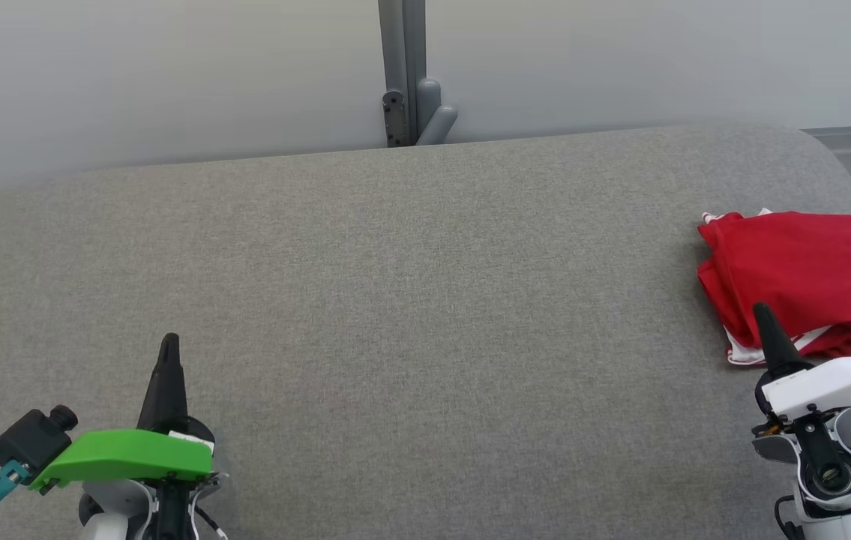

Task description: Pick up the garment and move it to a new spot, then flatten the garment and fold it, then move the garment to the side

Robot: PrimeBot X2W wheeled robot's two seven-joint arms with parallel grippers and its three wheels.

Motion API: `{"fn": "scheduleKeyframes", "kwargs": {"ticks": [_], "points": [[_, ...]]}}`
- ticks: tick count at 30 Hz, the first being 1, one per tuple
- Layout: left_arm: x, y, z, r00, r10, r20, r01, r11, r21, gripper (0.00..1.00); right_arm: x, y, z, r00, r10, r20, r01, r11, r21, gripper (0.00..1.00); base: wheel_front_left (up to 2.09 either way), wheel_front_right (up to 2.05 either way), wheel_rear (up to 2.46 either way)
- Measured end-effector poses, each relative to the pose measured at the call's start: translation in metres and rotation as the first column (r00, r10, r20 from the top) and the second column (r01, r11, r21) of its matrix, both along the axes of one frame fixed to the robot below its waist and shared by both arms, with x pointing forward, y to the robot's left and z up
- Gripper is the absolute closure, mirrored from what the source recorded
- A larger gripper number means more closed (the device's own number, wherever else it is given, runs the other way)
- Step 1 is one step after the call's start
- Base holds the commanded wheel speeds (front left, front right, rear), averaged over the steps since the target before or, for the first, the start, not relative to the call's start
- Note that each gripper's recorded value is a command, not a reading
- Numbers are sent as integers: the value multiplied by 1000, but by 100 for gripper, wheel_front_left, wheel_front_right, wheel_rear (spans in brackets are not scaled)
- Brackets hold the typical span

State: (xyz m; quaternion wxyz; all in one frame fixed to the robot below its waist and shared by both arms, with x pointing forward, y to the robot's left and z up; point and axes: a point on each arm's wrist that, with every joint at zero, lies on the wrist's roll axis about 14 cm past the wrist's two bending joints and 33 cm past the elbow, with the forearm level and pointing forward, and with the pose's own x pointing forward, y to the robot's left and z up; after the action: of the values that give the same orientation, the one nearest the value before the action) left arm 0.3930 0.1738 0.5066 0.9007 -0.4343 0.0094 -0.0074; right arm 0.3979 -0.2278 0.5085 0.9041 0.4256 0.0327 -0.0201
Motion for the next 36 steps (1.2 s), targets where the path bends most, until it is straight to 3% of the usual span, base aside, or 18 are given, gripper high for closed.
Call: {"fn": "scheduleKeyframes", "kwargs": {"ticks": [16,36], "points": [[7,-2,0,1000,16,-7,-17,984,-178,100,8,-1,-1,1000,-2,-4,2,983,186,100,0,0,0],[13,-2,1,999,38,-13,-40,932,-360,100,18,-1,2,1000,2,8,-5,929,371,100,0,0,0]]}}
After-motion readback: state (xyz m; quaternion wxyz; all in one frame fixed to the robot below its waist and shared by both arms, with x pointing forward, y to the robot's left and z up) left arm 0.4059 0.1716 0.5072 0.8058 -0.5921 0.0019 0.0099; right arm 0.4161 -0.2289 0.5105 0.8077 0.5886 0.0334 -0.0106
